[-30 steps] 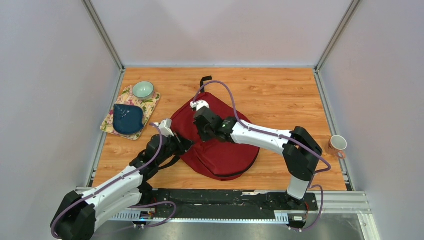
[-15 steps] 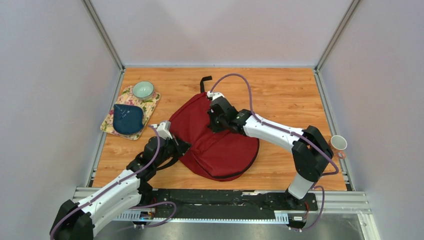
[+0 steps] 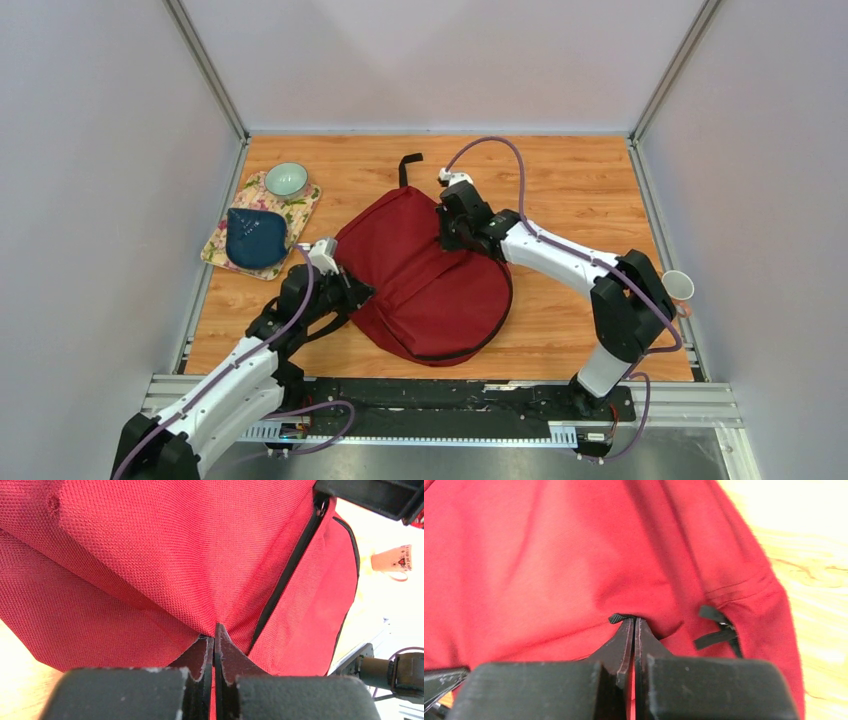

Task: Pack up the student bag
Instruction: Zip the student bag at the center of the board.

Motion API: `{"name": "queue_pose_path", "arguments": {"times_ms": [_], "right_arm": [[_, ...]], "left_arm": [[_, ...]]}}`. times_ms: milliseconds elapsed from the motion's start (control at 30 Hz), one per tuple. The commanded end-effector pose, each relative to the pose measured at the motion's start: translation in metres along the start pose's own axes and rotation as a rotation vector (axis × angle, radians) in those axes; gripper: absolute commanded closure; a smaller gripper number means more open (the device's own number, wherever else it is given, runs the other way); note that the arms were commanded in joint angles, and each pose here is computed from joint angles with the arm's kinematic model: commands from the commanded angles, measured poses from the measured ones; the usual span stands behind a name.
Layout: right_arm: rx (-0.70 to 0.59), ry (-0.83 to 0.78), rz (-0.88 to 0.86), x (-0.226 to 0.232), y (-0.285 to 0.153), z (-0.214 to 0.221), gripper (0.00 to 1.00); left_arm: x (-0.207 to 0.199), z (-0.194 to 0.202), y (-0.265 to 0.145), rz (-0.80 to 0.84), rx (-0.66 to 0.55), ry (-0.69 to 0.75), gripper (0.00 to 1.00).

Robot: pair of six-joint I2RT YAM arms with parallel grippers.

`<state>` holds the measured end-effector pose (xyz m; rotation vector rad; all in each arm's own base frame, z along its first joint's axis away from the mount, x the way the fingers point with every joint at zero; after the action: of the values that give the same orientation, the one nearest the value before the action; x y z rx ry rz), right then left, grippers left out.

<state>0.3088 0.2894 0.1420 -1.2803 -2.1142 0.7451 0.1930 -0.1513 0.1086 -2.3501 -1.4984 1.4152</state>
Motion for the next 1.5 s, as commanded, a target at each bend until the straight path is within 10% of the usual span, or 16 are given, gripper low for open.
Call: {"name": "queue_pose_path", "arguments": {"times_ms": [0,500,1100,1300,1467], "right_arm": [[-0.127,0.061,0.121,-0.041,-0.007,-0.036,1.00],[-0.118,0.181,0.153,-0.091,-0.014,-0.017,1.00],[-0.161,0.299,0.095,-0.087,-0.061,0.018,1.00],[-0.146,0.304,0.116,-0.092,-0.070,0.024,0.70],[-0.173,0.327,0.135,-0.099,-0.087,0.017,0.43]], "left_arm": [[0.015,0.013,-0.007,-0.058,0.089,0.029,1.00],[0.006,0.015,0.001,0.009,0.135,0.015,1.00],[-0.087,-0.075,0.084,0.197,0.266,0.103,0.99],[-0.066,-0.064,0.062,0.106,0.216,0.106,0.43],[-0.054,-0.062,0.035,0.024,0.154,0.123,0.25]]}}
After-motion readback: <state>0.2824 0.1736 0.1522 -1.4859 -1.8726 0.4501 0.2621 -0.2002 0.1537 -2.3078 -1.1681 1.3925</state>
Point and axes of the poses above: each gripper's point midway between its finger pads, its own y axis out along the fingers, its own x axis along the line the jaws close on, z = x × y, the point moved 3 cm from there along -y, back along the fingers, and after that the axes turned 5 degrees about -y, right-handed, at the moved point
